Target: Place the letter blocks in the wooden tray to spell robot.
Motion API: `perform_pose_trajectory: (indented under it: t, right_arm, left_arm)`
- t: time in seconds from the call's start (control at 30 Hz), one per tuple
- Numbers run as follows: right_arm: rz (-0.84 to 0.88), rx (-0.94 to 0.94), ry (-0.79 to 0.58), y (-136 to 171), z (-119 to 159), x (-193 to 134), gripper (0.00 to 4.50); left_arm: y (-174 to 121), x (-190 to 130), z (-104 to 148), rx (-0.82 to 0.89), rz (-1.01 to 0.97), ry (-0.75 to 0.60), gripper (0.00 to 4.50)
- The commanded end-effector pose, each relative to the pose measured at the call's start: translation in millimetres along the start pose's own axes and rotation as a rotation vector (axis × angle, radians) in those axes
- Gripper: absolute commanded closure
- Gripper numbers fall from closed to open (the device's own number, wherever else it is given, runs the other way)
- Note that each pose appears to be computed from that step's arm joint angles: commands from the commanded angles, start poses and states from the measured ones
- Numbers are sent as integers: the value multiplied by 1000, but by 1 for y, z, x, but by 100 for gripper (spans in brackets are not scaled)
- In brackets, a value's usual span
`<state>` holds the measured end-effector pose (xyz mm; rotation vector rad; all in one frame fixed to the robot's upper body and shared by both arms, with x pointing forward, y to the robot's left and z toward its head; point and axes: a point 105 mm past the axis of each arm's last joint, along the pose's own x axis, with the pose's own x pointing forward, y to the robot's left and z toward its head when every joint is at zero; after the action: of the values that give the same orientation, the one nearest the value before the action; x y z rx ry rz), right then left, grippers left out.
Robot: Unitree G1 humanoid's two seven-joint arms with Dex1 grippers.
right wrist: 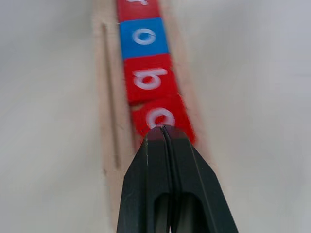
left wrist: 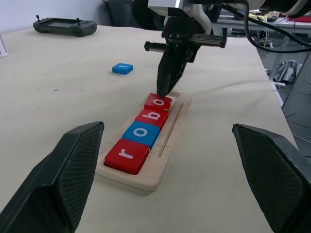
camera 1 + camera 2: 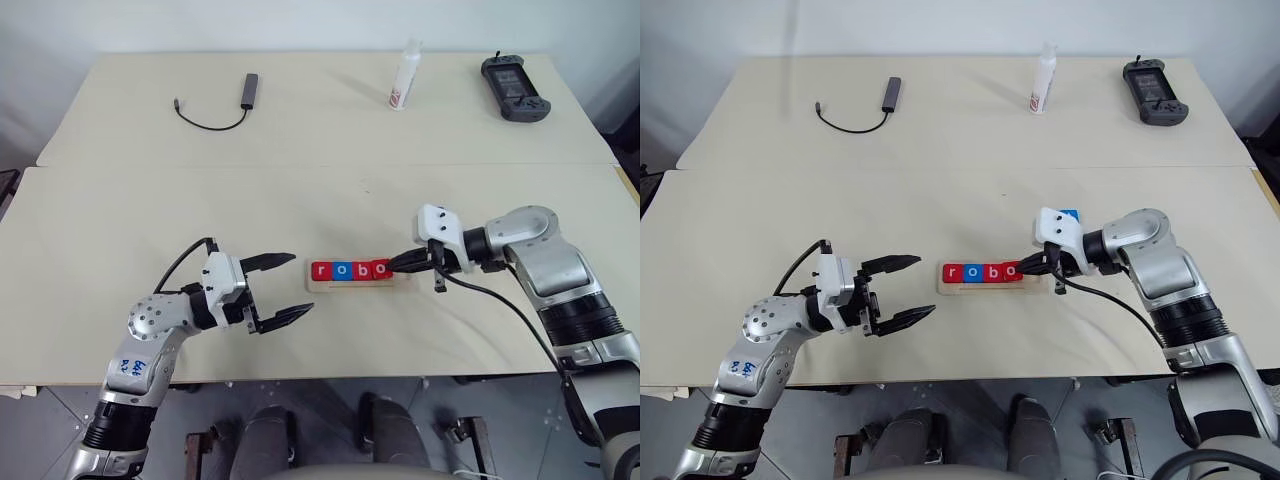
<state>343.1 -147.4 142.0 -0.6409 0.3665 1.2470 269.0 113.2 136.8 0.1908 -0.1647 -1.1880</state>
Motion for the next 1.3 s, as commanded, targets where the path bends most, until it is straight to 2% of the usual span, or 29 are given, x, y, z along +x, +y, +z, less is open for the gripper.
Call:
perform_pose_trajectory:
  t: [0.03, 0.23, 0.67, 0.97, 1.07, 1.13, 1.23, 1.3]
  right_arm:
    - [-92, -16, -2, -14, 0, -7, 448]
    - [-41, -8, -10, -3, -2, 6, 448]
    - [40, -43, -4, 10, 2, 2, 448]
    - [-45, -47, -16, 0, -1, -19, 448]
    - [-101, -38, -84, -2, 4, -31, 448]
    - [-187, 6, -125, -2, -2, -49, 448]
    - [-331, 63, -164, 3, -17, -73, 392]
    - [-435, 89, -179, 5, -27, -87, 332]
  left_arm:
    - [0, 2, 7, 43, -20, -14, 0]
    - [0, 3, 9, 48, -20, -16, 0]
    - [1, 1, 7, 48, -3, -15, 0]
    - [3, 2, 7, 48, -5, -16, 0]
    - [3, 2, 7, 48, -6, -16, 0]
    - [3, 2, 6, 47, -4, -17, 0]
    - [3, 0, 5, 43, -6, -13, 0]
    - [3, -1, 3, 40, -6, -10, 0]
